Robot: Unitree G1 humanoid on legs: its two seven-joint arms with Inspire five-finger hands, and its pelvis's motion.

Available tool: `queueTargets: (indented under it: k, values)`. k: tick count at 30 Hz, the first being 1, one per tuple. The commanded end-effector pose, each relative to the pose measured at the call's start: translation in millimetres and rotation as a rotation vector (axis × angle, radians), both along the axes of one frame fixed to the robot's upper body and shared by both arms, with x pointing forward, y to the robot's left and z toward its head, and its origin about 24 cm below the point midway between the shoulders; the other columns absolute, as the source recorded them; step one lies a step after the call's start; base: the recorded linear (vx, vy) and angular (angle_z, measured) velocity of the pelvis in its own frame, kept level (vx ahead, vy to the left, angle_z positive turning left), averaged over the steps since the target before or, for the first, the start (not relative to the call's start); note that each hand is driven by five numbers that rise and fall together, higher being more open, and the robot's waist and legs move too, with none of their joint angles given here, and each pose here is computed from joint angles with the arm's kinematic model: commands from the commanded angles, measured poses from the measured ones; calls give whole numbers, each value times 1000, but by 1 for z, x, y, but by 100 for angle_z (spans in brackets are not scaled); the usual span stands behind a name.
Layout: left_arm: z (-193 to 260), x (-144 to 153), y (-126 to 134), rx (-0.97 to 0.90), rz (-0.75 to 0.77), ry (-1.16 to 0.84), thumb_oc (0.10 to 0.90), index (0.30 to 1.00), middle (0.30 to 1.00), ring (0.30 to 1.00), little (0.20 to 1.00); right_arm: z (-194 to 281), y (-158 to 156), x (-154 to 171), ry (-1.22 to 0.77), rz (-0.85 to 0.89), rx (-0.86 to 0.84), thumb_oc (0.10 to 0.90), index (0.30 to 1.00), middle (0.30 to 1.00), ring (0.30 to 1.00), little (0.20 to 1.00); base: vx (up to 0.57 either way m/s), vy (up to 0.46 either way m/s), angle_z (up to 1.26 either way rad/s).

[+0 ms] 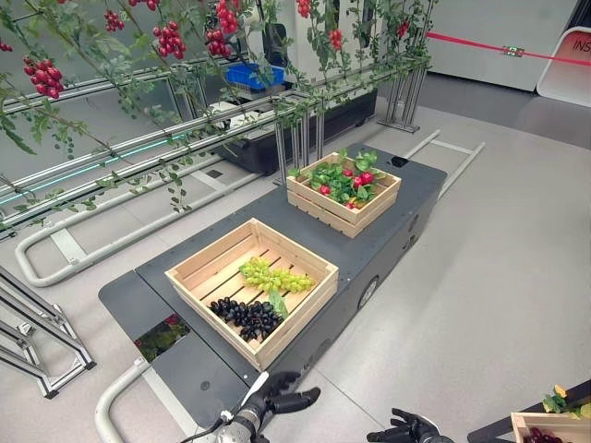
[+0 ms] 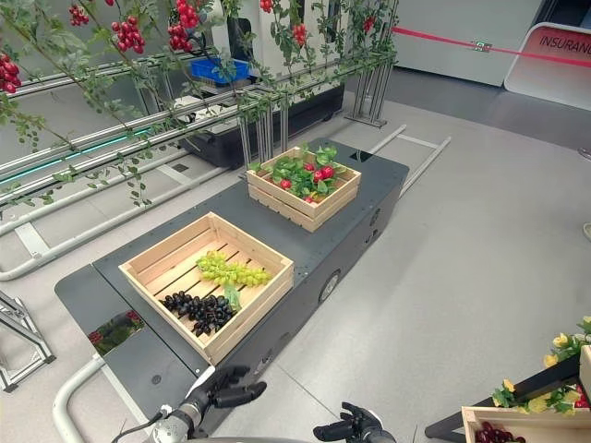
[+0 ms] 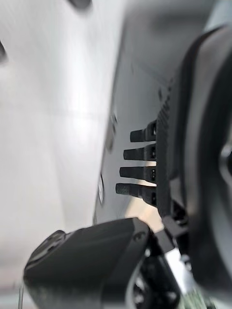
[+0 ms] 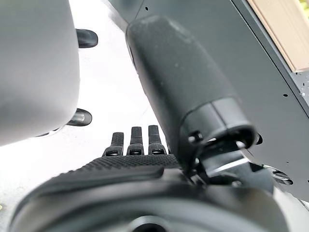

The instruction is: Pick up the fruits from the basket on one side to the basket on the other side

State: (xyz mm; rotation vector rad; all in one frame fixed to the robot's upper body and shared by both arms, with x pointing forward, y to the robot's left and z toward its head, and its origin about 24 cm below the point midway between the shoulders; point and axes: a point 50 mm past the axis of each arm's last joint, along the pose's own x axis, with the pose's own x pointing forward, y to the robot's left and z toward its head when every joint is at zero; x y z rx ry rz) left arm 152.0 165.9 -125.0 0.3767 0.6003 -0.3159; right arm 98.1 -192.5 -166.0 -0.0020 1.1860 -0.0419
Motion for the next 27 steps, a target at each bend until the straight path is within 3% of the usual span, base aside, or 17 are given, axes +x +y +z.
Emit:
queueTargets:
  k: [1, 5, 8, 14, 15, 19, 27]
  values:
    - [77, 80, -27, -243, -11, -478, 800, 900, 900, 900, 900, 8, -9, 26, -48, 44, -9, 800, 900, 900, 900, 900, -12, 42, 1]
    - [137, 106, -8, -413, 108, -709, 800, 900, 900, 900, 900, 9, -15, 25, -64, 30, -9, 800, 900, 900, 900, 900, 7, 58, 3]
    - [168, 120, 1, -375, 159, -846, 800, 900, 900, 900, 900, 11, -15, 26, -84, 1, 3, 800, 900, 900, 900, 900, 50, 80, 8]
    - [207, 136, 24, 69, 187, -1083, 800, 900, 900, 900, 900, 12, -22, 23, -133, -57, 15, 800, 900, 900, 900, 900, 124, 154, 9]
    - [211, 139, 34, 246, 168, -1087, 800, 900, 900, 900, 900, 14, -23, 25, -156, -63, 20, 800, 900, 900, 900, 900, 134, 218, -2]
    - [216, 148, 49, 461, 137, -1063, 800, 900, 900, 900, 900, 21, -20, 37, -232, -38, 43, 800, 900, 900, 900, 900, 37, 240, -3]
    - [271, 185, 61, 542, 168, -1295, 800, 900, 900, 900, 900, 51, 7, 94, -484, 190, 119, 800, 900, 900, 900, 900, -38, -84, 23]
